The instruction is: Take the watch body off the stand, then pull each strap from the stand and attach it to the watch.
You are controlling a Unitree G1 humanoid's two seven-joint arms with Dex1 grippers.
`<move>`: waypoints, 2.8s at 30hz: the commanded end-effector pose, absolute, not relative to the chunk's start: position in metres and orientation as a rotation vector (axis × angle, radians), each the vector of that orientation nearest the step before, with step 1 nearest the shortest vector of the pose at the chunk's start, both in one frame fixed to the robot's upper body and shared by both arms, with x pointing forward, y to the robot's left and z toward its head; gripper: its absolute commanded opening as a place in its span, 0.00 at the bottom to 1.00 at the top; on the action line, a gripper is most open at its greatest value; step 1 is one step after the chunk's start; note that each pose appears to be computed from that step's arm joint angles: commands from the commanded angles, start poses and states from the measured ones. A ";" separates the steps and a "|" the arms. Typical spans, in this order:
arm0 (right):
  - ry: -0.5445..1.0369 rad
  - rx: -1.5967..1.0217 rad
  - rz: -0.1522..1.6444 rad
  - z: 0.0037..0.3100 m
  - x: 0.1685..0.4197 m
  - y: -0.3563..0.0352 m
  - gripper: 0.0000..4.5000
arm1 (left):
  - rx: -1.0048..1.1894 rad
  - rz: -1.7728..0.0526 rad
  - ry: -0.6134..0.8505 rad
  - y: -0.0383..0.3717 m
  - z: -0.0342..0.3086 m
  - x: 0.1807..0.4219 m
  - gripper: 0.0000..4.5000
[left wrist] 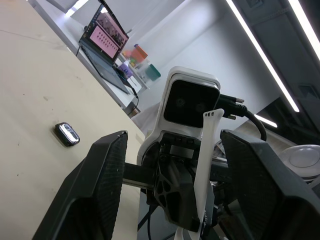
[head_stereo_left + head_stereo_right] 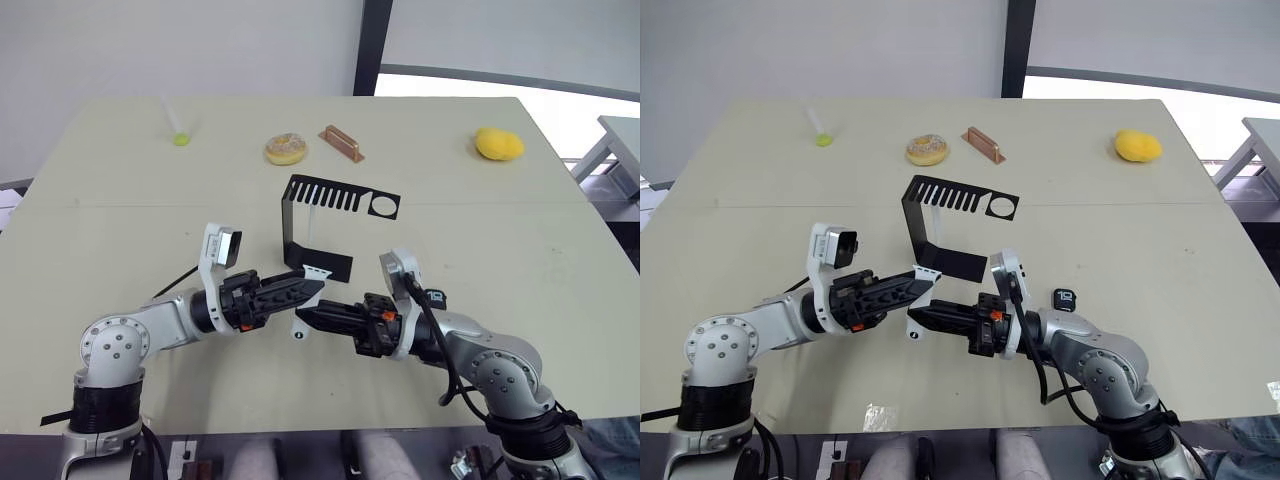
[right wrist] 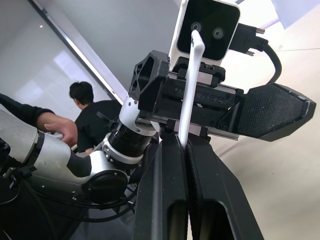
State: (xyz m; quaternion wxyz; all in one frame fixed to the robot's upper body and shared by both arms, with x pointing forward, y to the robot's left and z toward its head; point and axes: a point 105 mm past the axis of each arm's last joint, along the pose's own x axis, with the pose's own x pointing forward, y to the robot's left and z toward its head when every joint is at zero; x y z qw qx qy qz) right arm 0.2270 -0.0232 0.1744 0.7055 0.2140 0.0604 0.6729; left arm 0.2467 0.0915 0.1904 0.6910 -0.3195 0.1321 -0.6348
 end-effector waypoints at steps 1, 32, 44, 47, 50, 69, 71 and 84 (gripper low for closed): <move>0.084 0.458 1.508 0.184 0.223 -0.023 0.00 | -0.715 -1.437 0.292 0.091 0.193 0.243 0.32; -0.060 0.071 1.008 0.194 0.253 -0.134 0.99 | -0.269 -1.253 0.077 0.137 0.202 0.246 0.00; -0.144 -0.414 0.240 0.186 0.215 -0.312 0.99 | 0.121 -0.658 -0.033 0.268 0.195 0.275 0.00; -0.078 -0.475 0.118 0.169 0.188 -0.341 0.99 | 0.182 -0.597 -0.025 0.290 0.189 0.272 0.00; -0.019 -0.456 -0.029 0.153 0.160 -0.372 0.99 | 0.199 -0.576 -0.021 0.299 0.187 0.270 0.00; -0.012 -0.191 0.094 0.150 0.207 -0.239 0.99 | 0.393 -1.335 -0.018 0.161 0.187 0.252 0.00; -0.003 -0.118 0.121 0.148 0.213 -0.215 0.99 | 0.435 -1.455 -0.019 0.142 0.189 0.248 0.00; 0.134 -0.083 0.020 0.117 0.239 -0.182 0.99 | 0.481 -1.703 0.026 0.094 0.180 0.236 0.00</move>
